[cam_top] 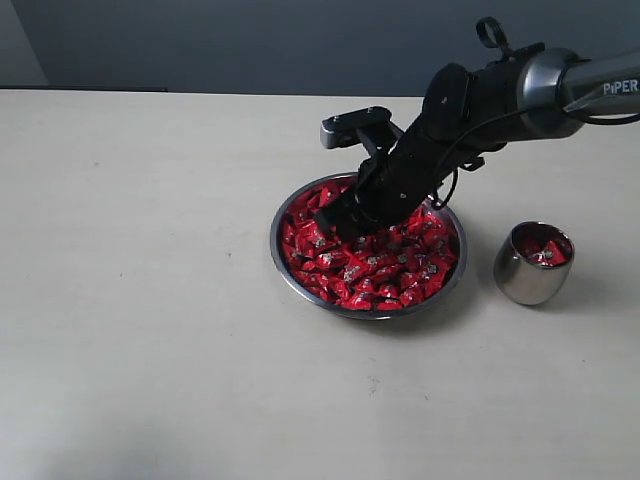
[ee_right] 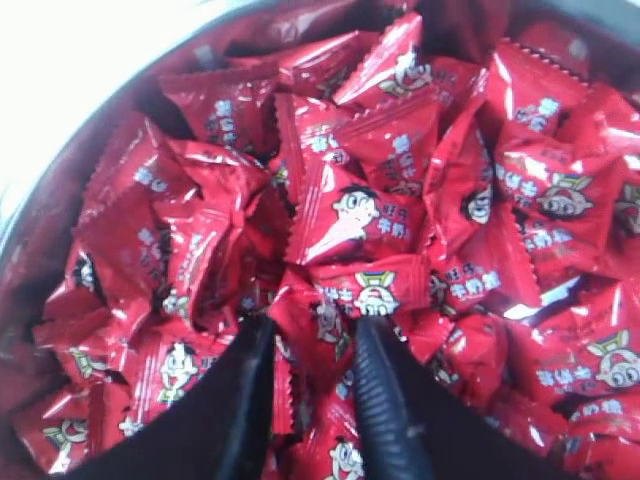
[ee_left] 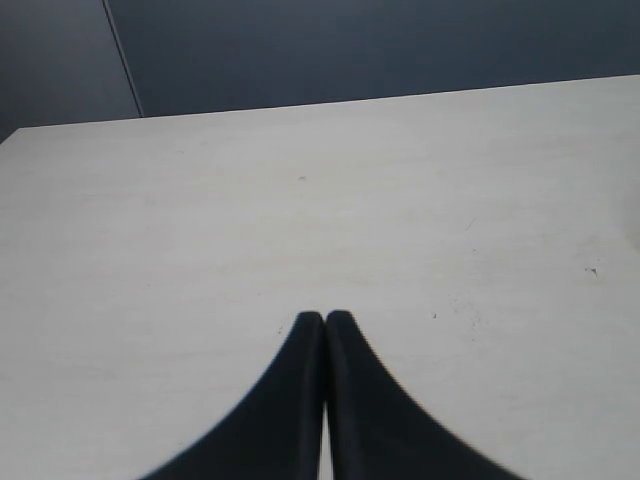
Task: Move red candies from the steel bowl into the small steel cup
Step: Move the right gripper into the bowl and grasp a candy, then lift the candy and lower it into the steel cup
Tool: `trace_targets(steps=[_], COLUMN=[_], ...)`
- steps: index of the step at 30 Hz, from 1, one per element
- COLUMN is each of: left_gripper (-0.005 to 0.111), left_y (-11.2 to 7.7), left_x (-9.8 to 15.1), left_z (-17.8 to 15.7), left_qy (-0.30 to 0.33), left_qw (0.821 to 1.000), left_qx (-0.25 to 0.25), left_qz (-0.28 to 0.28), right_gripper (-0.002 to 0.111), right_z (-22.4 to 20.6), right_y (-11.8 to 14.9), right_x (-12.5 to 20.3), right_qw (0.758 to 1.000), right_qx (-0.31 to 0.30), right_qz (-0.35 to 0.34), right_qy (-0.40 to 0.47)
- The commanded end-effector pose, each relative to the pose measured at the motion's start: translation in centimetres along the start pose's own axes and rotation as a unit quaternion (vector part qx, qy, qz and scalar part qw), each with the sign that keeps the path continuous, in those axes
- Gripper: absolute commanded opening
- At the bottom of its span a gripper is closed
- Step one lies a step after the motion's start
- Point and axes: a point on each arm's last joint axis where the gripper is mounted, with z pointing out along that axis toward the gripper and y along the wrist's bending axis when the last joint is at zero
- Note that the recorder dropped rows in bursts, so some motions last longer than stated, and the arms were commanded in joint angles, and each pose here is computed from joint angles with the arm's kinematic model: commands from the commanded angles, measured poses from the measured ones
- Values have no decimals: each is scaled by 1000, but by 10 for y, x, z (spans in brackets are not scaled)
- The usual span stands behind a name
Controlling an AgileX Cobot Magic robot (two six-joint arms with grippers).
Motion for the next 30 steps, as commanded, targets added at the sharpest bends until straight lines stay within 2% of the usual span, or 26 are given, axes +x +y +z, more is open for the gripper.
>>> trace_targets(steps=[1,2,3,10,17,20,24,30], left_gripper=[0,0,0,0,0,0,0,0], left_y=[0,0,0,0,0,0,0,0], left_x=[0,0,0,0,0,0,0,0], left_z=[0,0,0,0,0,0,0,0], left_qy=[-6,-6,-6,-6,-6,-6,-6,-6], left_qw=[1000,1000,1000,1000,1000,1000,1000,1000], left_qx=[2,2,2,2,2,2,2,2], left_qz=[1,1,1,1,1,1,1,1], right_gripper=[7,1,-1,-1,-1,-1,-1,-1], right_z=[1,1,1,-7,-46,-69,-101,-149], right_y=[-1,-1,-1,1,9,7,-8,-47], right_x=[-2,-2,-2,-4,-14,-17,-15,6], right_qw=[1000,1000,1000,1000,998,997,991,983], right_qx=[6,6,6,4,16,46,116,157], right_qz=[-8,-8,-8,-12,-37,-30,-30,56], right_qy=[-6,-7,-7,-9,-44,-59,-56,-76])
